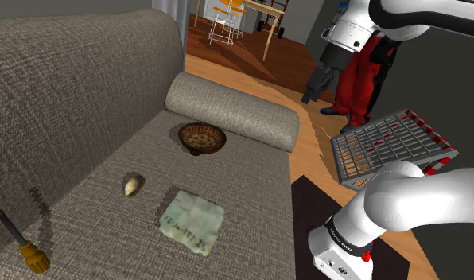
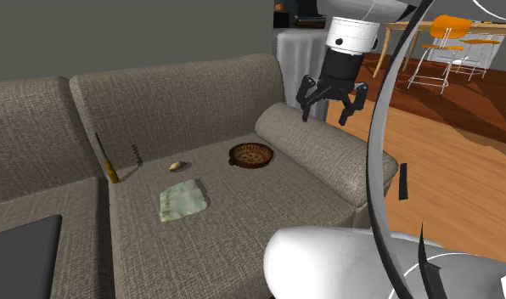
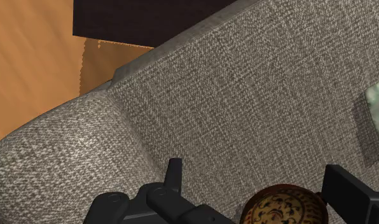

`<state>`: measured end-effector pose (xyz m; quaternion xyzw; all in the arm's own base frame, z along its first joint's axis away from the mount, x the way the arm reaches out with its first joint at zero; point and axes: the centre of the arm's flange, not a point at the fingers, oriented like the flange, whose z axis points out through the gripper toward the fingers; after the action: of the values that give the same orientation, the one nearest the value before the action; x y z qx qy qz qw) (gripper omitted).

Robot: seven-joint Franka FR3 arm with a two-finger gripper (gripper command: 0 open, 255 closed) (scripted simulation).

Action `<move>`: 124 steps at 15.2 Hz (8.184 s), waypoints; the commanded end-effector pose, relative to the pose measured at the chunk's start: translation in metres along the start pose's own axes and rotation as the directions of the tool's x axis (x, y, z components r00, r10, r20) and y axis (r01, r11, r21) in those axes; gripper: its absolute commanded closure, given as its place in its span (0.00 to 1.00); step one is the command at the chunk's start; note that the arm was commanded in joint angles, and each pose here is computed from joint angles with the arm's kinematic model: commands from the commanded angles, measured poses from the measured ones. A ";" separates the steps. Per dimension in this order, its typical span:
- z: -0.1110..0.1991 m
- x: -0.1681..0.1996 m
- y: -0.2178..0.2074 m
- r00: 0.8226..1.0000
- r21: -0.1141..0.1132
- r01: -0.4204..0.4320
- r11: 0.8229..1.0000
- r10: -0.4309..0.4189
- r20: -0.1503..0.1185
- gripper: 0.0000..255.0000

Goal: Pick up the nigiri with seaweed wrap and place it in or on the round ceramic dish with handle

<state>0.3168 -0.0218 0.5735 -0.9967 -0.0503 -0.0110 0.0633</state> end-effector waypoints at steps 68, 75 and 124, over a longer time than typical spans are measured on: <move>0.332 0.143 -0.418 0.948 -0.030 -0.068 0.997 0.056 -0.315 1.00; 0.295 0.144 -0.422 0.948 -0.030 -0.068 0.997 0.056 -0.315 1.00; 0.253 0.192 -0.149 0.948 -0.030 -0.068 0.997 0.056 -0.315 1.00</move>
<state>0.4965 0.1764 0.3512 -0.9845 -0.0079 -0.1678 0.0506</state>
